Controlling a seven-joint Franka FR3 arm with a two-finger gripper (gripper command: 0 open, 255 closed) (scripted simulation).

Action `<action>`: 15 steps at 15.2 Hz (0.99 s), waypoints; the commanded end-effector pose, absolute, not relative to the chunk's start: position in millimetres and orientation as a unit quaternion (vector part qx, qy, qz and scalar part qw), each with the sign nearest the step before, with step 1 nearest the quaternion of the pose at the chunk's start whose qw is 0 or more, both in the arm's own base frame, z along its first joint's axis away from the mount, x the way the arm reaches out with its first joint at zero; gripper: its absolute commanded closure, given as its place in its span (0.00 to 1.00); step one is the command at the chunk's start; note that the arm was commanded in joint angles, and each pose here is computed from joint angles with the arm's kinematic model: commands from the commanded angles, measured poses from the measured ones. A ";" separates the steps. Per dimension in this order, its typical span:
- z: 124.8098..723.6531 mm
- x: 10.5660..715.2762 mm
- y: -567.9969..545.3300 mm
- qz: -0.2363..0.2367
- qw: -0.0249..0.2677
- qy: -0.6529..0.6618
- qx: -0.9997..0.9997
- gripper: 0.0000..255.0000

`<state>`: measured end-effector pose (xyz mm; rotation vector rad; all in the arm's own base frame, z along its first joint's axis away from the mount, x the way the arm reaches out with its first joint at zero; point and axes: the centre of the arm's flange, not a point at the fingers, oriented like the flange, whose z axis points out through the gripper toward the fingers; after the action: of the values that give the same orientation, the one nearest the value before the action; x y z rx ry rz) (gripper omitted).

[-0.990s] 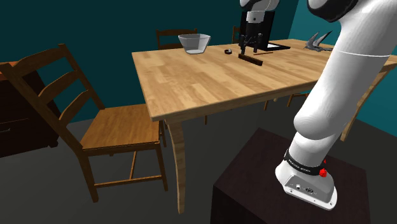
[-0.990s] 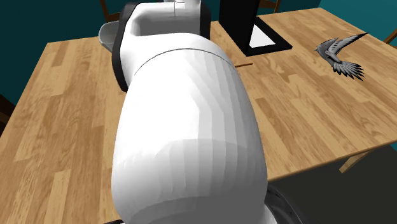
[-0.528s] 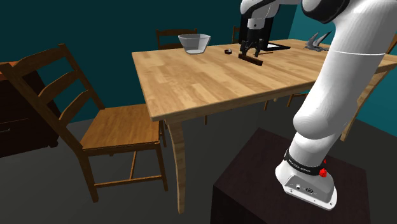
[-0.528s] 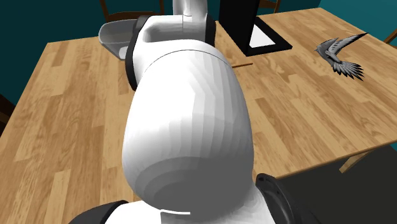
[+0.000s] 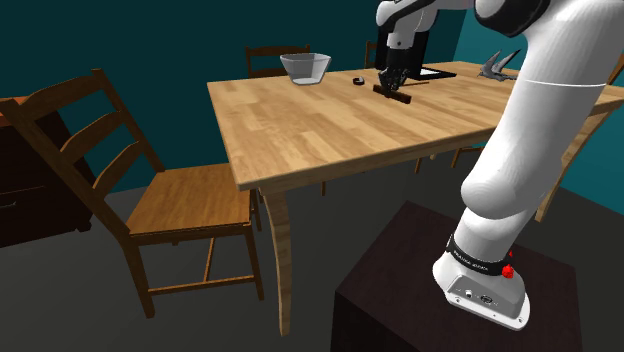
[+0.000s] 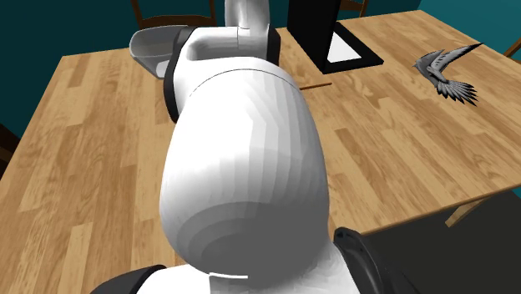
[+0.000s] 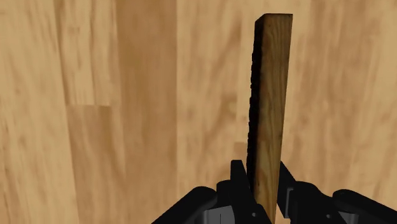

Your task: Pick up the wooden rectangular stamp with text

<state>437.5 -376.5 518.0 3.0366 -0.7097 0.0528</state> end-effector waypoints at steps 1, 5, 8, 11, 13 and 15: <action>512.5 433.0 -381.1 0.010 0.013 -0.232 0.973 1.00; 514.0 433.4 -381.8 0.010 0.013 -0.232 0.973 1.00; 529.9 433.4 -381.8 0.010 0.013 -0.232 0.973 1.00; 545.7 433.4 -381.8 0.010 0.013 -0.232 0.973 1.00; 556.3 433.4 -381.8 0.010 0.013 -0.232 0.973 1.00; 566.9 433.4 -381.8 0.010 0.013 -0.232 0.973 1.00</action>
<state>433.8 -382.3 561.7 3.0304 -0.7216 0.0325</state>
